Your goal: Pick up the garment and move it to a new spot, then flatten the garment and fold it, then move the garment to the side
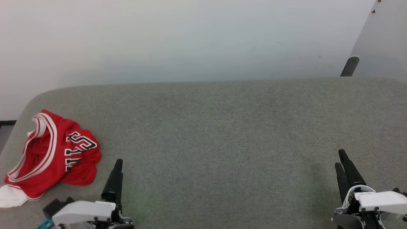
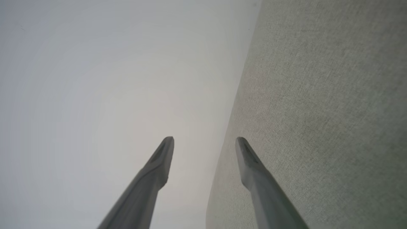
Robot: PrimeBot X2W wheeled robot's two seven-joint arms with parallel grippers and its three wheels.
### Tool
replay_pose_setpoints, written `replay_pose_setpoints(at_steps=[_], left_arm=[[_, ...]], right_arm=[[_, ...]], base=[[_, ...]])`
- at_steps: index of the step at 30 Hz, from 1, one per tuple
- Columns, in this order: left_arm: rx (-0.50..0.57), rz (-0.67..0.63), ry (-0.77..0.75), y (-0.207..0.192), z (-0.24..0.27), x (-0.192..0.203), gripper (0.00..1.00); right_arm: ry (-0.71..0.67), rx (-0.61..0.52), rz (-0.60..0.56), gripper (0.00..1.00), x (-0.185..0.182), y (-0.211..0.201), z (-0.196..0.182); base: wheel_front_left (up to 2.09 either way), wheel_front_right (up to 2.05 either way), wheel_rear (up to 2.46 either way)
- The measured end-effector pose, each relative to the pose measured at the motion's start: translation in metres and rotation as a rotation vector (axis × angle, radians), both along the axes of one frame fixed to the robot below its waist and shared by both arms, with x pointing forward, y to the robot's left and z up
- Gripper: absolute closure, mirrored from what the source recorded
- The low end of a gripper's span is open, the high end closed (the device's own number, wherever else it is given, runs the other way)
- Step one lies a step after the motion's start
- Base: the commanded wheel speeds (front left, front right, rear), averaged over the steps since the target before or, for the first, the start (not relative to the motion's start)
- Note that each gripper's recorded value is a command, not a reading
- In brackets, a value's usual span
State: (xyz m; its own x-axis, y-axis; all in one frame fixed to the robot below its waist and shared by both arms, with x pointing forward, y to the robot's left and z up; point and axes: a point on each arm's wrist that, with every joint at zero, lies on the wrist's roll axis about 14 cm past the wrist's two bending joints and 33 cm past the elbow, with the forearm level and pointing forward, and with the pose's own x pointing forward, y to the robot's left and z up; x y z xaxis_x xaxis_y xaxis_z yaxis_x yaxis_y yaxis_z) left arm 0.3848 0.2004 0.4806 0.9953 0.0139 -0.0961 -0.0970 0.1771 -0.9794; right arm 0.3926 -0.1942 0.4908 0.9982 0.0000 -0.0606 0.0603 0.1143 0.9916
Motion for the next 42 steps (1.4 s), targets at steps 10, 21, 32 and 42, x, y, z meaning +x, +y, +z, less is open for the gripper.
replay_pose_setpoints(at_steps=[10, 21, 32, 42], left_arm=[[0.228, -0.002, -0.016, 0.005, 0.010, 0.006, 0.00], [0.481, -0.011, -0.021, 0.006, 0.015, 0.007, 0.00], [0.721, -0.024, -0.051, 0.004, 0.027, 0.010, 0.00], [0.877, -0.026, -0.069, 0.006, 0.031, 0.011, 0.00]], right_arm=[[-0.020, -0.187, 0.019, 0.00, 0.011, 0.001, 0.009], [-0.060, -0.446, 0.024, 0.00, 0.016, 0.002, 0.021], [-0.104, -0.704, 0.040, 0.00, 0.023, 0.005, 0.033], [-0.124, -0.883, 0.046, 0.00, 0.027, 0.007, 0.037]], base=[[0.00, 0.00, 0.00], [0.00, 0.00, 0.00], [0.00, 0.00, 0.00], [0.00, 0.00, 0.00]])
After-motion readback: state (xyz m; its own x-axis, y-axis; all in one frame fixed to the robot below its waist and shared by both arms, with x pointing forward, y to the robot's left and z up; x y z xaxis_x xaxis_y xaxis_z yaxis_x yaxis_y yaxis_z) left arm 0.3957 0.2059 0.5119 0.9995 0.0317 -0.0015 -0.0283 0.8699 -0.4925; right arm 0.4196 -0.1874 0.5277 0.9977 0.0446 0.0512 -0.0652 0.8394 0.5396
